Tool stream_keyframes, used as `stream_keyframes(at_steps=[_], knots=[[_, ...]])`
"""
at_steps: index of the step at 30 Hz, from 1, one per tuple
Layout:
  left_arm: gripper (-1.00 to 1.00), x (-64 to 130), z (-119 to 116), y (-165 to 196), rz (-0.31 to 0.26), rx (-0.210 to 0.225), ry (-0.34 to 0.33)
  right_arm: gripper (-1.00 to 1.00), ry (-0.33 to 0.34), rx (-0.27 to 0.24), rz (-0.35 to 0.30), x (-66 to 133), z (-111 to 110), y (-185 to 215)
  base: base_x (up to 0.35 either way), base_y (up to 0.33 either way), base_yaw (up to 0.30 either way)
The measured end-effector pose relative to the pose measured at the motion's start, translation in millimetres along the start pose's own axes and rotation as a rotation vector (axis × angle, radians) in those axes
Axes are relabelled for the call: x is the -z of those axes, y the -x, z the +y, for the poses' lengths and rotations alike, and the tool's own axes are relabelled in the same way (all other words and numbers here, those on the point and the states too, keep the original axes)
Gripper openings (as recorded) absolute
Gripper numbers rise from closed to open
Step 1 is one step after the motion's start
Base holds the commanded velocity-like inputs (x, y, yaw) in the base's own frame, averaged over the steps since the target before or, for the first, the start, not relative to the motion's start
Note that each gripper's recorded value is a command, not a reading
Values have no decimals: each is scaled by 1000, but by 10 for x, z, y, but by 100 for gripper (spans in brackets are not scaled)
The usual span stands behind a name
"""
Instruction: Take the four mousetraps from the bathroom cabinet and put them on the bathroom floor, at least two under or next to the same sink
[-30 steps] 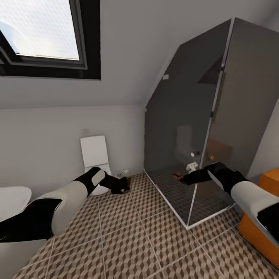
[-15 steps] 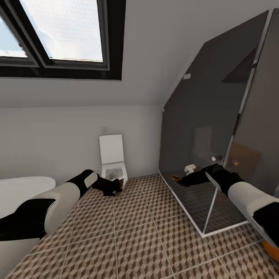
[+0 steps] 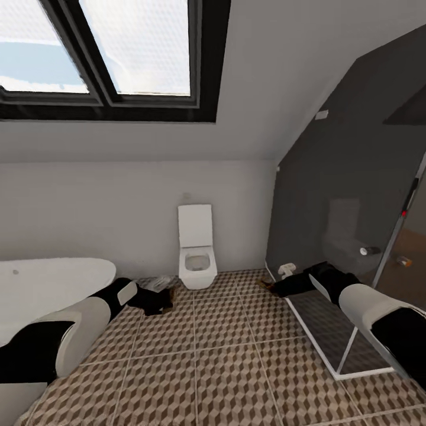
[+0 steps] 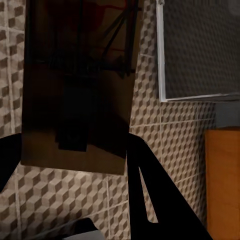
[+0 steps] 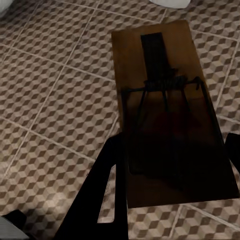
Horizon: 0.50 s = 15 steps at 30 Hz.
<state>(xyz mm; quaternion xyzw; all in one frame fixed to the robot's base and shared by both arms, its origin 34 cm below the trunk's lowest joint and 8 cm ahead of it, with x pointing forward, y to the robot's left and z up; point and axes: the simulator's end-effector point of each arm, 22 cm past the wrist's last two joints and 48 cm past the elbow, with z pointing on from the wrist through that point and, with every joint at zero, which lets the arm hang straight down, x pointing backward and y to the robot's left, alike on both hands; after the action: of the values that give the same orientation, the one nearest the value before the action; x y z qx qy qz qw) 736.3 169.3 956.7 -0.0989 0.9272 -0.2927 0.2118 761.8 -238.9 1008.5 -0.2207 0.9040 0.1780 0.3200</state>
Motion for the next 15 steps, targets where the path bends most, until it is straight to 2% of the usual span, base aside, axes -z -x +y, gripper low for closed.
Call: stream_keyframes(at_steps=[2,15], knots=[[-100,-17,159,-44,-10,6,17,-100,0,-16,17,-53,1,-117,0,0,291],[-100,1,753,-238,-15,49,97,-100,14,-62,81,-270,75,-658,0,0,291]])
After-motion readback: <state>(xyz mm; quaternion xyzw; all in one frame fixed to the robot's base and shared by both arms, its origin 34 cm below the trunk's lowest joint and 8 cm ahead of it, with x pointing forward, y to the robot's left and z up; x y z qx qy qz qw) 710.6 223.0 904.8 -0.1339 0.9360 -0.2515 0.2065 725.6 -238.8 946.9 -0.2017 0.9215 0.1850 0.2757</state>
